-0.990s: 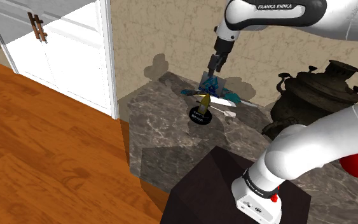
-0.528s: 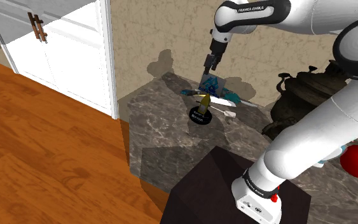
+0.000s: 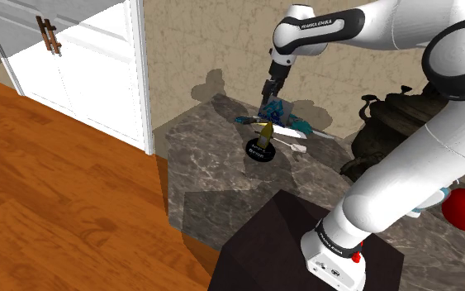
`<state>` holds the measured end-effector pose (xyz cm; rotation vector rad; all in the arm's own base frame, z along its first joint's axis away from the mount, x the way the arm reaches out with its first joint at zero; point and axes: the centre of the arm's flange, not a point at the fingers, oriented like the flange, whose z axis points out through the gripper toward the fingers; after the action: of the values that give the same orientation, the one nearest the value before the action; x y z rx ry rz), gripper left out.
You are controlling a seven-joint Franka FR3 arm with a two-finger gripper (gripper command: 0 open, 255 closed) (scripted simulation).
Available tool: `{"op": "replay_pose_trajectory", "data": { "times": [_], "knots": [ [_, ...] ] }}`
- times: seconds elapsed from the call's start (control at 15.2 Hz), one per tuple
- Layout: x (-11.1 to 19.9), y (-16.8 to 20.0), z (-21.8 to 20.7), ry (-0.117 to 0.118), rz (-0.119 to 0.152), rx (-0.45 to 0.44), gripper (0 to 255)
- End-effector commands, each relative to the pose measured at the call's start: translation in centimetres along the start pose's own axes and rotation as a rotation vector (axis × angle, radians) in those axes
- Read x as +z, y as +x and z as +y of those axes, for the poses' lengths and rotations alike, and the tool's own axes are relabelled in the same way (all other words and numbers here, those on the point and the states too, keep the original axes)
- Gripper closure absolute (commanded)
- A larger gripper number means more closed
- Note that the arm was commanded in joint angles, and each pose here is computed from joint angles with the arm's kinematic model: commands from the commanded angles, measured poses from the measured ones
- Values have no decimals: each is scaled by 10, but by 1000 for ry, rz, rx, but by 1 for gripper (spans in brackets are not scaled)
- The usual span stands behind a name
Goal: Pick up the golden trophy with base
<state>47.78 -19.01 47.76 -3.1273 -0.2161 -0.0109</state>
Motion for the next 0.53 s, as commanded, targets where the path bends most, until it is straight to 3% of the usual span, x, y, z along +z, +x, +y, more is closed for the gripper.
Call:
{"op": "replay_pose_trajectory", "data": {
  "times": [0.0, 0.07, 0.46],
  "knots": [
    [4, 0, 0, 0, 1, 0, 0],
    [3, 1, 0, 0, 1, 0, 255],
    [3, 1, 0, 0, 1, 0, 255]
  ]
}}
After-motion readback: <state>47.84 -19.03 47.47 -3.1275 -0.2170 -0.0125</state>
